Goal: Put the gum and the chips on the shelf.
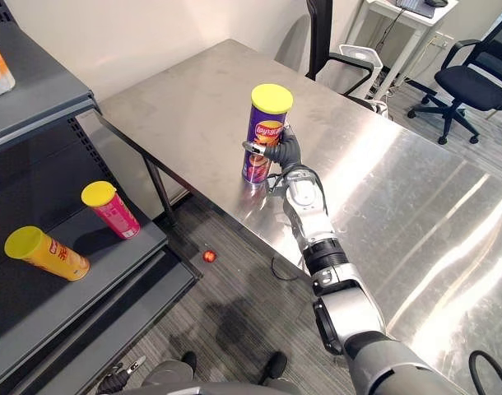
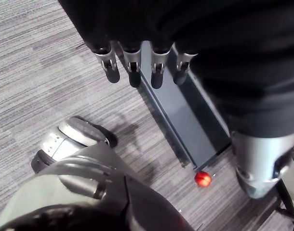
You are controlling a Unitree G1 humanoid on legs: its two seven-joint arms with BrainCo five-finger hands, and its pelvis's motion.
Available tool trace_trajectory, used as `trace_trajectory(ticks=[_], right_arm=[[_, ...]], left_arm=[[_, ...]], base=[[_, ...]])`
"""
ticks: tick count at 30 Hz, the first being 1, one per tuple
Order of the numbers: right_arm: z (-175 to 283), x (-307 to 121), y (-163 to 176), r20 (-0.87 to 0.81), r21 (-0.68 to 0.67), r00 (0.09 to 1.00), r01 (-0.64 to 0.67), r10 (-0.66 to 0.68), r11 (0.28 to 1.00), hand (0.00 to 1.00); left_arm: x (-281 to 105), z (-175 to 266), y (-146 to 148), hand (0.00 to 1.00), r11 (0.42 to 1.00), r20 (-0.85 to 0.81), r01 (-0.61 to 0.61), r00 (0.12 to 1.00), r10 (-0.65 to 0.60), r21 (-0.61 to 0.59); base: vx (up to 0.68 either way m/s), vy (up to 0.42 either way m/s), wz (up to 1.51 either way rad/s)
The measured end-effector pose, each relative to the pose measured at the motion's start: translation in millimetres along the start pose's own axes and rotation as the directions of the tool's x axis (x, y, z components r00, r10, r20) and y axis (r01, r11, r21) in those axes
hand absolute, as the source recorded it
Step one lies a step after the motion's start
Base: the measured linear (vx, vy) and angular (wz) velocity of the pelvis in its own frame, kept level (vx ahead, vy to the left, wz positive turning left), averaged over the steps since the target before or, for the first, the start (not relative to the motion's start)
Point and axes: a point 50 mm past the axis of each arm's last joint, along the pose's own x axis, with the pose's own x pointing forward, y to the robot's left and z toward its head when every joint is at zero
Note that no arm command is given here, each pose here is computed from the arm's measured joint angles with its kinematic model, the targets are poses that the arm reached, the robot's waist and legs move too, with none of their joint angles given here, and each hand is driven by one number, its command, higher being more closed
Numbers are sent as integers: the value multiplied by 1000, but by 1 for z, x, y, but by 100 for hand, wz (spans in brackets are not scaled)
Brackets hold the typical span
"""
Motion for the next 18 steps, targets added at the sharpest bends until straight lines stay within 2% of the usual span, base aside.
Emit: trace_trajectory(ticks=[18], right_arm=[[-1,-11,5,20,17,999,-44,43,999,100]], left_arm=[[0,2,0,0,1000,7,-6,1000,6,-13]], base=[[1,3,-7]])
